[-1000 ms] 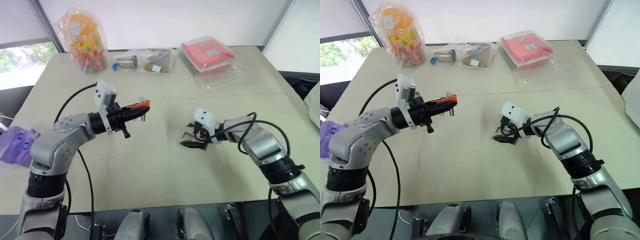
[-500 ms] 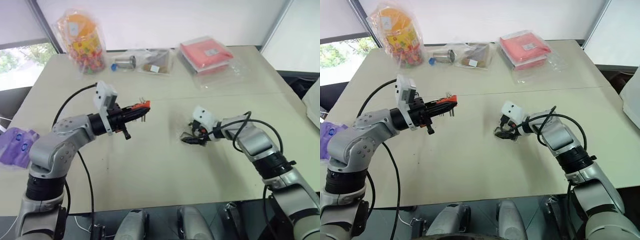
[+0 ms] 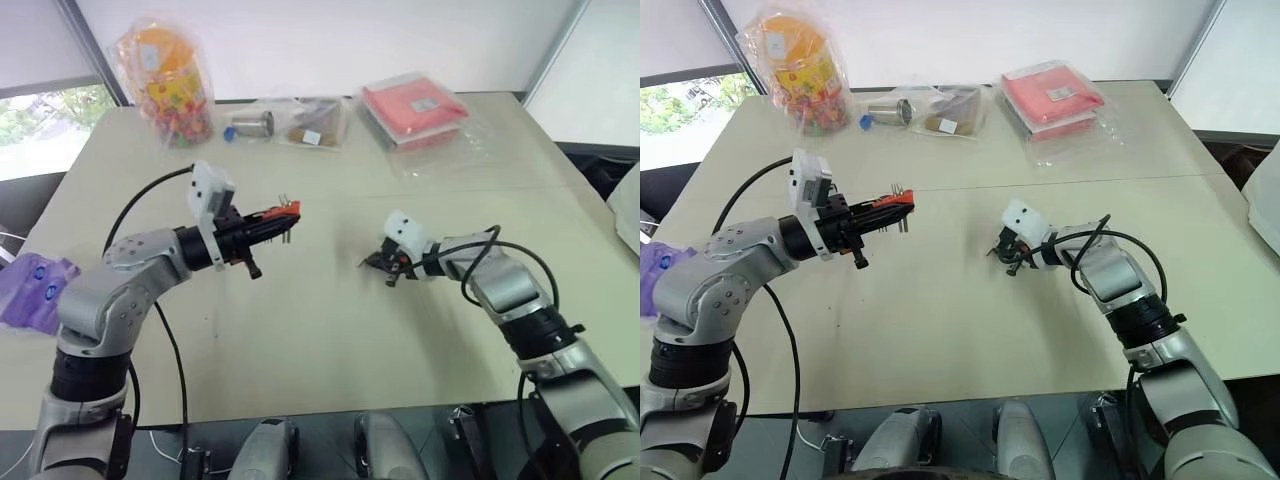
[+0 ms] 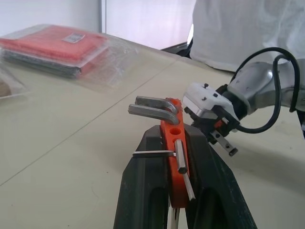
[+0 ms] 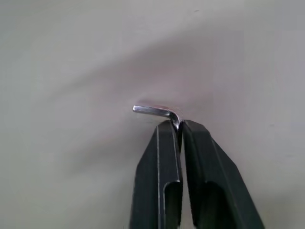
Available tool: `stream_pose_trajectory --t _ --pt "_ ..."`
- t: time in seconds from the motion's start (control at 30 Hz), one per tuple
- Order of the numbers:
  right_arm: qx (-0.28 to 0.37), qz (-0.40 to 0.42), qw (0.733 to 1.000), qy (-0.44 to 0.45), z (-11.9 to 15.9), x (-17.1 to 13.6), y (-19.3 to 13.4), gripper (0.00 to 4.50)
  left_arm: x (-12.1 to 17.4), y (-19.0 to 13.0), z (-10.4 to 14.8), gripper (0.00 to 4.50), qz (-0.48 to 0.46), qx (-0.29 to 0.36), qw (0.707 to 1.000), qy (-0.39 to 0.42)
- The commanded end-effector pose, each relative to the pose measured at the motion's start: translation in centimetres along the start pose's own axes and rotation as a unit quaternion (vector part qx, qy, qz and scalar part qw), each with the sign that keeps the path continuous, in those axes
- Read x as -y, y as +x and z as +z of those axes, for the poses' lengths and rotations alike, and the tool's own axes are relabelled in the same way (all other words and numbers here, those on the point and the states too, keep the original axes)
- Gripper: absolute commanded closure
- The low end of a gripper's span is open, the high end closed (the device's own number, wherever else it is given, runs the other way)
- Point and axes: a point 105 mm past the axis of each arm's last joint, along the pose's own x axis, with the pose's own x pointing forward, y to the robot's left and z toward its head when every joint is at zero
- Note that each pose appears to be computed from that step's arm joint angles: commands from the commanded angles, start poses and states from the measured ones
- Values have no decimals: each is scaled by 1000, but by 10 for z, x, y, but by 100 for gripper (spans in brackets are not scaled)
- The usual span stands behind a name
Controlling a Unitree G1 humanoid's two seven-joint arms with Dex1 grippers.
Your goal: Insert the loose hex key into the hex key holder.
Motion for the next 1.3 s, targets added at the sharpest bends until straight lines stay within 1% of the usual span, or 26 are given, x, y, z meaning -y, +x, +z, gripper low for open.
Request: stream_pose_trajectory --t 0.03,0.1,0.17,0.23,0.3,0.37,0.53,0.73,0.9,1.03,1.3 --pt "175 -133 973 -68 77 34 -17 443 0 7 12 450 -5 22 999 23" --pt "251 -188 948 -45 107 45 -27 443 -2 12 14 450 -7 26 999 23" --pt "325 -217 920 -13 134 50 -38 443 -4 16 14 450 -8 29 999 21" --pt "401 -216 890 19 157 46 -48 443 -6 19 15 450 -7 31 999 22" --pt "460 -193 865 59 173 38 -54 443 -8 22 16 450 -8 34 999 23" --pt "491 -170 850 85 183 29 -53 443 -9 24 17 450 -8 37 999 24" --pt "522 -125 835 118 196 9 -48 443 -13 29 23 450 -6 45 998 34" --pt "537 -106 829 118 204 -8 -43 443 -16 33 31 450 0 57 997 42" --pt "538 -96 833 88 205 -22 -39 443 -18 33 36 450 3 63 997 45" --pt "532 -90 839 70 200 -32 -35 443 -21 33 39 450 8 67 997 47" --pt "531 -90 840 63 198 -36 -32 443 -25 31 43 450 13 75 996 48"
